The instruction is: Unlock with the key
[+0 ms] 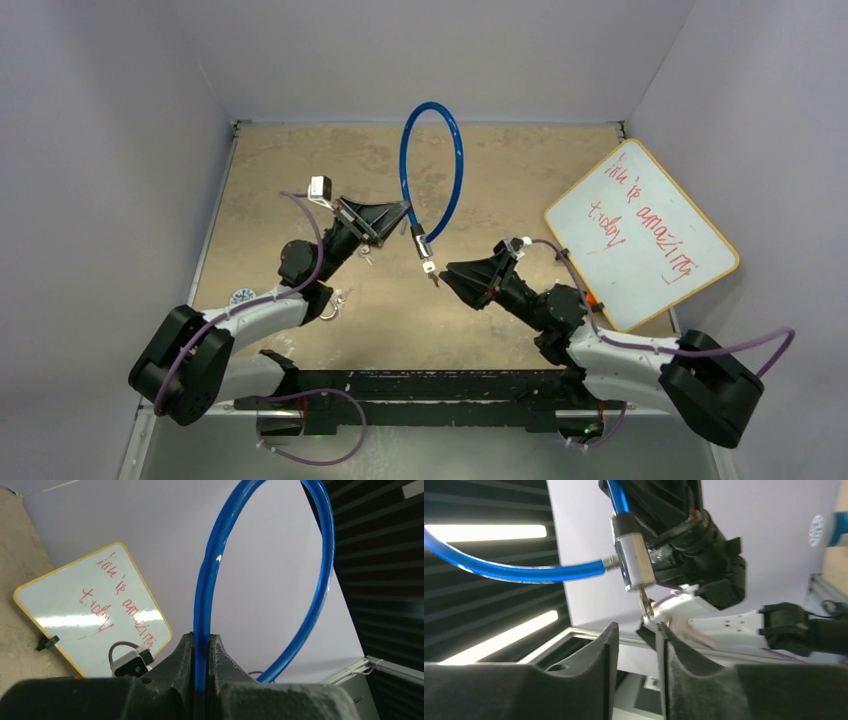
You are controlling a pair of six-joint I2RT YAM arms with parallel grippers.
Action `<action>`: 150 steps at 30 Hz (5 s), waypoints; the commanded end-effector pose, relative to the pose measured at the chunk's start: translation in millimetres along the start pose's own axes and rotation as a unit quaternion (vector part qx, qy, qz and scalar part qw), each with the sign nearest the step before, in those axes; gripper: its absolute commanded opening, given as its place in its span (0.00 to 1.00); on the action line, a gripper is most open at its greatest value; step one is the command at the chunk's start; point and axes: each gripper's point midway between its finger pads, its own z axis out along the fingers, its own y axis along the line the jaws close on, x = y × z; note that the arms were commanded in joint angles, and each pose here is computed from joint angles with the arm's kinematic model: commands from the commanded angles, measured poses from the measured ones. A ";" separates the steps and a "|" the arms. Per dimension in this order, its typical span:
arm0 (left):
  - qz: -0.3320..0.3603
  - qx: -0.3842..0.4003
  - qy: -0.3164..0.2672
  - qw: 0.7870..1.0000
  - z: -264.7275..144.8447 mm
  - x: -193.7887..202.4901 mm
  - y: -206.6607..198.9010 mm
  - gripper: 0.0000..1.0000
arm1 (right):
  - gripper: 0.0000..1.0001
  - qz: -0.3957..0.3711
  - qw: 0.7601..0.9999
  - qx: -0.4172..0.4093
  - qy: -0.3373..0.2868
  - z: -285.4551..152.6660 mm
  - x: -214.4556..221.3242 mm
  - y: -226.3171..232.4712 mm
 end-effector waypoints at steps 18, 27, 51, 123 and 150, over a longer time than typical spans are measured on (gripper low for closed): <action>0.046 -0.037 -0.070 0.996 6.6 -30.0 3.1 0.00 | 0.75 -0.582 0.798 0.150 -0.037 2.1 -28.8 41.8; 0.038 -0.056 -0.061 0.996 -2.5 -24.3 14.3 0.00 | 0.76 -0.624 0.763 0.167 -0.034 50.1 -44.8 45.5; 0.162 -0.291 -0.003 0.943 -48.2 -19.8 108.3 0.00 | 0.00 -0.661 0.716 0.219 -0.056 38.8 -74.9 22.3; 0.400 -0.470 0.088 0.782 -74.4 -75.0 71.4 0.69 | 0.80 -0.447 0.712 0.505 -0.196 -80.9 -135.7 -39.6; 0.333 -0.523 0.089 0.779 -164.7 -43.5 88.4 0.57 | 0.82 -0.462 0.728 0.496 -0.110 13.7 -159.0 -100.1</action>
